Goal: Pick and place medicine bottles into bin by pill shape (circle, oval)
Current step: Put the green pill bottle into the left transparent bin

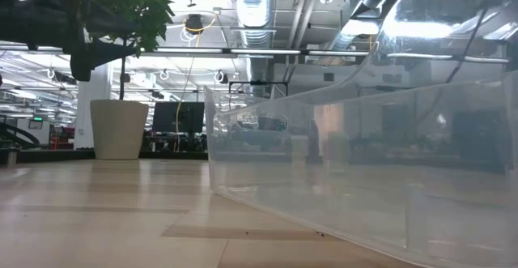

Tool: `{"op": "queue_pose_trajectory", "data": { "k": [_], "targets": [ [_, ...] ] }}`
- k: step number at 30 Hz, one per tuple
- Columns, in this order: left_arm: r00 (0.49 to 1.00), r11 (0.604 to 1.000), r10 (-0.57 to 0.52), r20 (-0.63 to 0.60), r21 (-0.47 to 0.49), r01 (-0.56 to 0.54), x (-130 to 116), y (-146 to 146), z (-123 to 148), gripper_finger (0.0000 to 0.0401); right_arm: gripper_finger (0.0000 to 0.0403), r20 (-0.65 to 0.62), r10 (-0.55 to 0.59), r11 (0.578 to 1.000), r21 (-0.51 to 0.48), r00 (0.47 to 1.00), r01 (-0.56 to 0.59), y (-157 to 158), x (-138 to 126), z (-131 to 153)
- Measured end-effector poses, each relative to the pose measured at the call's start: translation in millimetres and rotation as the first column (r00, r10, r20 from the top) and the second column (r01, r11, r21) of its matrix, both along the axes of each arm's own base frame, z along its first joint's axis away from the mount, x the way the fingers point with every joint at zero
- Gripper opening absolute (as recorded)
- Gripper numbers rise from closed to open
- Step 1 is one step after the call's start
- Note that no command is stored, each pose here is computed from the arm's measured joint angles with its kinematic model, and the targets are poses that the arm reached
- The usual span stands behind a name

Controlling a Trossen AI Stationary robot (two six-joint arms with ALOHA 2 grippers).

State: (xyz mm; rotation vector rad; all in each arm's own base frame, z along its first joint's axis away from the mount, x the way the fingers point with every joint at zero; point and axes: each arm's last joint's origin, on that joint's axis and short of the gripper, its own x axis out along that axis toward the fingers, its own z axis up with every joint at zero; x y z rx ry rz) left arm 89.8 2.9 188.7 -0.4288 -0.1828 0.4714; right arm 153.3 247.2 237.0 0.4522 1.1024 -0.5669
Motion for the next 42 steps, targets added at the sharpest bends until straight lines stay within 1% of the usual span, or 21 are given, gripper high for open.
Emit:
{"op": "queue_pose_trajectory", "data": {
  "k": [3,6,8,11,16,18,19,22,26,29,32,37,40,42],
  "targets": [
    [1.000,1.000,0.000,-0.001,0.003,0.000,0,0,0,0.0235,0.0302,0.090,0.047,0.998,-0.043,0.995,-0.043,-19,3,22],
    [1.000,1.000,0.000,-0.002,0.003,0.000,0,0,0,0.0235,0.0302,0.168,0.093,0.989,-0.125,0.981,-0.072,-42,13,41],
    [1.000,1.000,0.000,-0.002,0.003,0.000,0,0,0,0.0235,0.0302,0.183,0.114,0.980,-0.185,0.976,-0.080,-60,23,50],
    [1.000,1.000,0.000,-0.005,0.004,0.000,0,0,0,0.0235,0.0302,0.147,0.133,0.964,-0.249,0.980,-0.093,-89,41,59],
    [1.000,1.000,0.000,-0.010,0.004,0.000,0,0,-1,0.0235,0.0302,0.032,0.104,0.933,-0.350,0.994,-0.087,-143,74,60],
    [1.000,1.000,0.000,-0.011,0.005,0.000,0,0,-1,0.0235,0.0302,-0.005,0.095,0.925,-0.369,0.995,-0.090,-162,84,60],
    [1.000,1.000,0.000,-0.010,0.005,0.000,0,0,-1,0.0235,0.0302,-0.018,0.096,0.928,-0.359,0.995,-0.096,-171,88,60],
    [1.000,1.000,0.000,-0.011,0.005,0.000,0,0,-1,0.0235,0.0302,-0.032,0.119,0.949,-0.290,0.992,-0.123,-196,102,60],
    [1.000,1.000,0.000,-0.016,0.005,0.000,0,0,-1,0.0235,0.0302,-0.030,0.173,0.954,-0.242,0.984,-0.175,-219,113,59],
    [0.999,1.000,0.000,-0.033,0.008,0.000,0,0,-3,0.0235,0.0302,0.029,0.235,0.958,-0.178,0.972,-0.226,-232,122,47],
    [0.999,1.000,-0.001,-0.036,0.004,0.001,0,0,-3,0.0235,0.0302,0.047,0.273,0.956,-0.125,0.961,-0.265,-242,125,33],
    [0.999,1.000,-0.001,-0.035,0.002,0.001,0,0,-3,0.0235,0.0302,0.085,0.248,0.964,-0.117,0.965,-0.238,-255,127,15],
    [0.999,1.000,-0.001,-0.035,0.002,0.001,0,0,-3,0.0235,0.0302,0.098,0.246,0.965,-0.117,0.964,-0.234,-259,127,10],
    [0.999,1.000,-0.001,-0.035,0.002,0.001,0,0,-3,0.0235,0.0302,0.115,0.257,0.962,-0.127,0.959,-0.242,-259,132,6]
  ]
}}
